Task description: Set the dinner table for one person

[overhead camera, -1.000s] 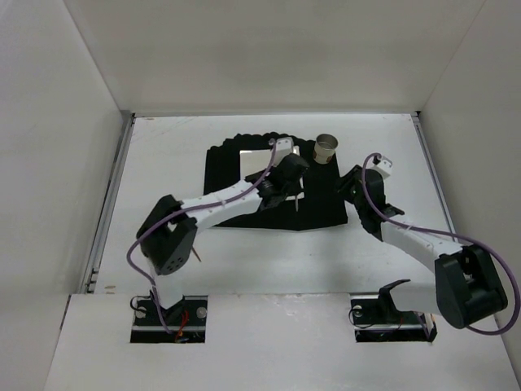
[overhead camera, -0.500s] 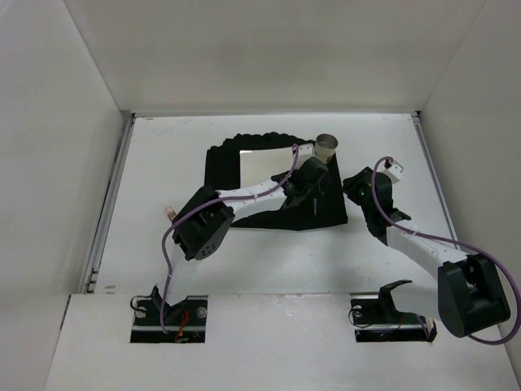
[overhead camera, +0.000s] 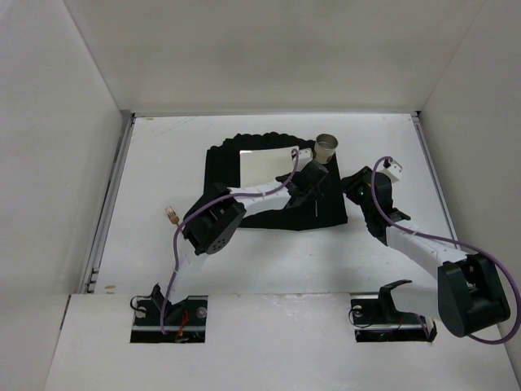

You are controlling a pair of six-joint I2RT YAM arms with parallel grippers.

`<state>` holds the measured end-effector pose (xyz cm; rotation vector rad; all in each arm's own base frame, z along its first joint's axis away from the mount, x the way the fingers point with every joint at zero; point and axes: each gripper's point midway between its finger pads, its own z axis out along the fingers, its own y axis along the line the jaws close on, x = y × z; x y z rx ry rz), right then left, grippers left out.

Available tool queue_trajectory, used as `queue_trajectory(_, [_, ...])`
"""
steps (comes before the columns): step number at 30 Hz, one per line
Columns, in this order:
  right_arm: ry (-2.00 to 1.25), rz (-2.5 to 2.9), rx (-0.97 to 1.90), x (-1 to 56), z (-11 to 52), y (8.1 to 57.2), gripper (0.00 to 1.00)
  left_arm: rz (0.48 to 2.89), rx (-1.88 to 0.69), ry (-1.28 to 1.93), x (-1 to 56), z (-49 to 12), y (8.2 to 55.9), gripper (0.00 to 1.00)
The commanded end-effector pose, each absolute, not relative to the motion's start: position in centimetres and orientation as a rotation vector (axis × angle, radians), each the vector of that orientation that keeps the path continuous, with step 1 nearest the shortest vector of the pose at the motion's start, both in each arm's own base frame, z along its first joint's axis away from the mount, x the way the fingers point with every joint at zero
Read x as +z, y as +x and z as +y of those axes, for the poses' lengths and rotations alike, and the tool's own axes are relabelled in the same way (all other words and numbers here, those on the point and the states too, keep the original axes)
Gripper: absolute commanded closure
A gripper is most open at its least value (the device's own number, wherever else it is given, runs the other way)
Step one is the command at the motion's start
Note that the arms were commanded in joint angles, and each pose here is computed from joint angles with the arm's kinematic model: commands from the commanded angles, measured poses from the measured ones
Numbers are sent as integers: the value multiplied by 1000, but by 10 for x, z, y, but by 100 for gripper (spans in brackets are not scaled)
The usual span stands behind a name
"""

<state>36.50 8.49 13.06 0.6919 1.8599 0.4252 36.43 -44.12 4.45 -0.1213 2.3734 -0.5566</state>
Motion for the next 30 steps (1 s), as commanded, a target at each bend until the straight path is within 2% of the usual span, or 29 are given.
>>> queue_trajectory(1, [696,1795,464,146,84,372,58,2339,-626,-177,64,-450,372,88])
queue_trajectory(9, [701,1788,472,148,84,371,58,2313,-634,-193,77,-443,369,74])
queue_trajectory(16, [707,1774,473,148,82,370,58,2167,-749,-108,162,-432,347,71])
queue_trajectory(18, [702,1769,484,149,85,371,62,2136,-757,-112,177,-410,339,70])
queue_trajectory(22, [688,1771,493,151,87,372,85,2153,-620,-253,167,-319,330,68])
queue_trajectory(25, [675,1769,501,153,89,371,88,2179,-402,-408,147,-224,316,65])
queue_trajectory(30, [694,1725,500,161,83,366,87,2194,-30,-631,123,-84,267,64])
